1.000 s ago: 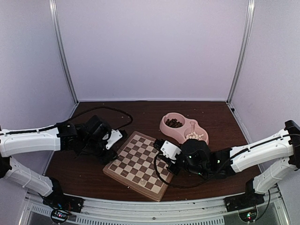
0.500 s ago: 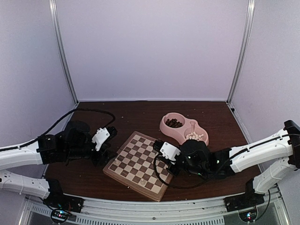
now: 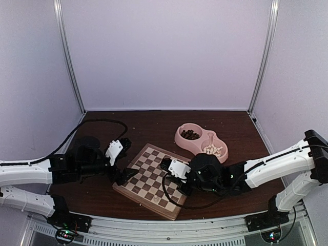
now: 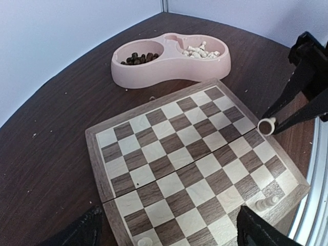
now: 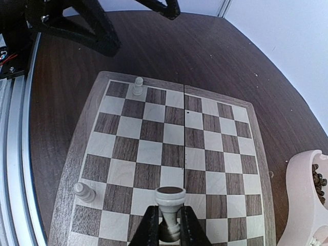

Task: Set up the chess pieces on the board
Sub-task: Pass from the right arm to the left

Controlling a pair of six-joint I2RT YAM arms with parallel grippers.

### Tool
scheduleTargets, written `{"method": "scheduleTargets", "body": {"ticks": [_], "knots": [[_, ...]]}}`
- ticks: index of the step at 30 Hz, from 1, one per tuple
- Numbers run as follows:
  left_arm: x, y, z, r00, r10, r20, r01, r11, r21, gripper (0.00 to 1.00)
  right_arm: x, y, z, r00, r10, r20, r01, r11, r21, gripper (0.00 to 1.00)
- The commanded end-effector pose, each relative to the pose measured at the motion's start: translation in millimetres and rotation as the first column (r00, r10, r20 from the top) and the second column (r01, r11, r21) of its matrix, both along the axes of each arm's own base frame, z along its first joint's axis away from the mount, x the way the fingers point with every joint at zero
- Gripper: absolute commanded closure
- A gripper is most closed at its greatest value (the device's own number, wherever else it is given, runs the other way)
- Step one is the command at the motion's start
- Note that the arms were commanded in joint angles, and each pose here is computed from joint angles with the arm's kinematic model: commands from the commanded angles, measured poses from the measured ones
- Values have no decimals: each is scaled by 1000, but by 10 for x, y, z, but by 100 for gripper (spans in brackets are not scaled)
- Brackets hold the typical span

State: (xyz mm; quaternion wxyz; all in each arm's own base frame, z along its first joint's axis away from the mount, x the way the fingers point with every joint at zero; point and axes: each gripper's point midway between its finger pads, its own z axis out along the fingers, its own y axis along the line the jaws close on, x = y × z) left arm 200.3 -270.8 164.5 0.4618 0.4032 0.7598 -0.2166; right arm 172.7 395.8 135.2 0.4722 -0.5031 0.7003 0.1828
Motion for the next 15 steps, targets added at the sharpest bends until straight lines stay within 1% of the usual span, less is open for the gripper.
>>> {"method": "scheduleTargets", "body": {"ticks": [1, 4, 6, 7, 9, 10, 12, 13, 14, 15], "knots": [[81, -283, 586, 998, -22, 66, 34, 980, -198, 9, -62, 78, 40, 999, 41, -25, -41, 999, 9, 100], [152, -329, 685, 995, -2, 101, 25, 972, -234, 8, -53, 53, 45, 999, 41, -21, -40, 999, 13, 99], [172, -353, 708, 990, -3, 142, 39, 967, -251, 6, -68, 44, 40, 998, 51, -21, -51, 999, 15, 98], [168, -364, 700, 987, -10, 158, 50, 965, -257, 3, -75, 43, 37, 998, 56, -21, -56, 998, 15, 98], [161, -368, 681, 983, -11, 182, 62, 959, -278, 2, -85, 39, 36, 998, 64, -19, -63, 998, 12, 98], [187, -328, 608, 984, 13, 176, 36, 961, -274, 2, -83, 33, 38, 998, 64, -16, -64, 998, 11, 98], [220, -252, 585, 989, 70, 128, -28, 952, -305, 2, -82, 23, 49, 998, 65, -9, -65, 998, 13, 98], [202, -237, 570, 992, 70, 109, -33, 951, -307, 2, -83, 16, 48, 998, 65, -5, -65, 998, 12, 98], [159, -262, 558, 994, 44, 101, -10, 950, -313, 4, -81, 13, 57, 998, 66, -1, -66, 998, 13, 98], [65, -347, 556, 996, -26, 89, 54, 944, -325, 8, -86, 9, 61, 997, 71, 4, -71, 997, 8, 97]]}}
